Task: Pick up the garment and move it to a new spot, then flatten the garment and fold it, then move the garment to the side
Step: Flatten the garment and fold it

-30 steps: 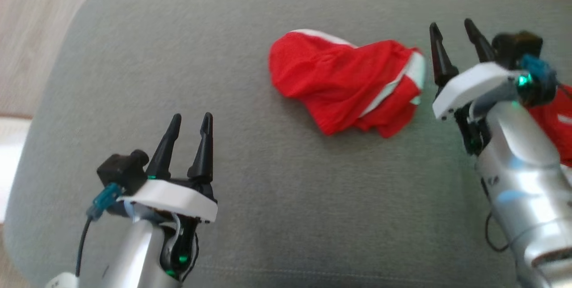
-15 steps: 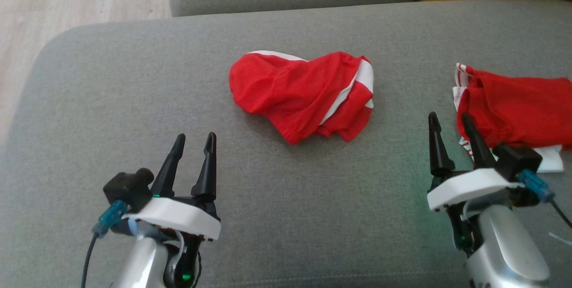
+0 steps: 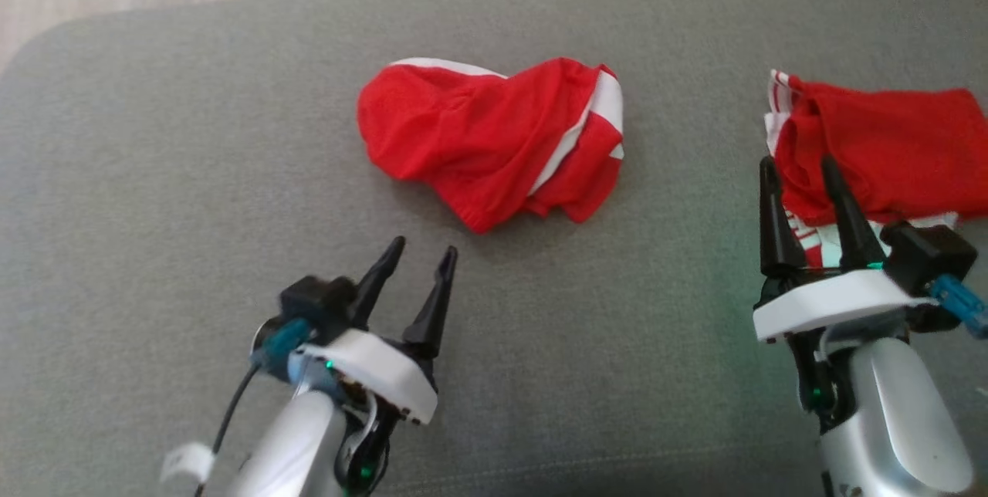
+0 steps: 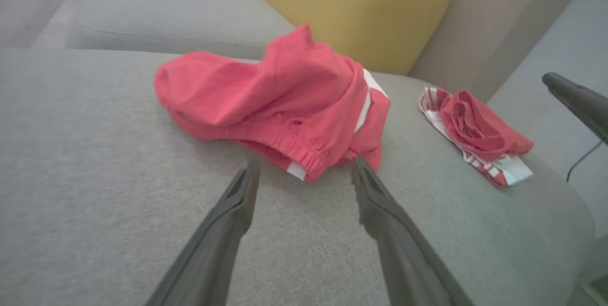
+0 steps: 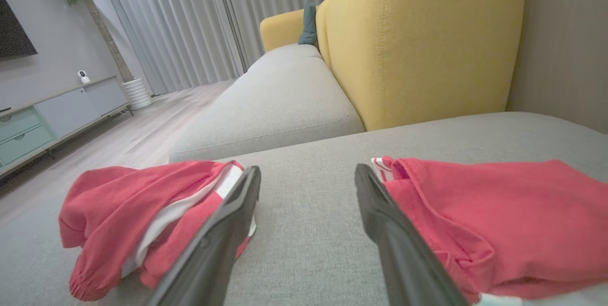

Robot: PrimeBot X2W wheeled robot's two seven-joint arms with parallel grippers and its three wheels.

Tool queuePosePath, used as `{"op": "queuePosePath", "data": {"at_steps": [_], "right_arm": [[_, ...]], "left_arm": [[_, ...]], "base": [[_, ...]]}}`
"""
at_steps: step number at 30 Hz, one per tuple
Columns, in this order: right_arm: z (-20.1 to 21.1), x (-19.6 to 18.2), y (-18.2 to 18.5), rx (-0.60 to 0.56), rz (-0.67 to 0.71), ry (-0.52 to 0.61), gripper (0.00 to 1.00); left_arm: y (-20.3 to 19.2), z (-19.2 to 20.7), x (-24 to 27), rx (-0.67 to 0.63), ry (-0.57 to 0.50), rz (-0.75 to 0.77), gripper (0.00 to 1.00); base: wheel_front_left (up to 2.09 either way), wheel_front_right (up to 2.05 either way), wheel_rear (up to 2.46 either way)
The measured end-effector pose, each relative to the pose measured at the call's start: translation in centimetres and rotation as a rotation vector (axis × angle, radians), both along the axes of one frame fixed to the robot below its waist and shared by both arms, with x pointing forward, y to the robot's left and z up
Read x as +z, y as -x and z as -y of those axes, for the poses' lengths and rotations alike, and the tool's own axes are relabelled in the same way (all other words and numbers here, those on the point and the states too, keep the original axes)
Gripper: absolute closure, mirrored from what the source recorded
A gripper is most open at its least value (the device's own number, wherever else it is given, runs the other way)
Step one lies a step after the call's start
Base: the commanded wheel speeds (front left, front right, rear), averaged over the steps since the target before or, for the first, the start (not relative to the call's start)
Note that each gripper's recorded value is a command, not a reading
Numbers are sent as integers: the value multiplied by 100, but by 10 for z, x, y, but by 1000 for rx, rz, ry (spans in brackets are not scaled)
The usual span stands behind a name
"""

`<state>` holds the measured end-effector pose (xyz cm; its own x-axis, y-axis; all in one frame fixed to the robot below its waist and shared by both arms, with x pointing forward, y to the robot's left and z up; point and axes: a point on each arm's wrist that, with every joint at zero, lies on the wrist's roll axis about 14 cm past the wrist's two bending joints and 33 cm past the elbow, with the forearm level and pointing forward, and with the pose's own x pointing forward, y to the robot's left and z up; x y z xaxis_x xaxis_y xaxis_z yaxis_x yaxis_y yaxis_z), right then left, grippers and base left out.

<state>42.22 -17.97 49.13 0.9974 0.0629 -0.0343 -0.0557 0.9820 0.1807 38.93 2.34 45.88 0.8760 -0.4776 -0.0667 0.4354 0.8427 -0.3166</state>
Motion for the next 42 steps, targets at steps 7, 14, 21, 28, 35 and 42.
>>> {"op": "queuePosePath", "data": {"at_steps": [7,14,21,28,35,42], "right_arm": [[14,-13,5,-41,-33,-9,0],[33,-21,11,-95,-56,0,0],[45,-25,14,-131,-65,-2,0],[49,-27,15,-144,-67,-1,0],[51,-24,13,-151,-58,-5,0],[40,-14,9,-123,-24,-16,0]], "left_arm": [[-10,33,-40,-145,-99,-119,0],[-21,49,-61,-201,-135,-161,0],[-29,54,-66,-206,-138,-154,0],[-42,60,-60,-212,-127,-127,61],[-48,61,-37,-202,-94,-69,100],[-42,49,-4,-160,-46,15,100]], "base": [[0,0,0],[0,0,0],[0,0,0],[0,0,0],[0,0,0],[0,0,0]]}}
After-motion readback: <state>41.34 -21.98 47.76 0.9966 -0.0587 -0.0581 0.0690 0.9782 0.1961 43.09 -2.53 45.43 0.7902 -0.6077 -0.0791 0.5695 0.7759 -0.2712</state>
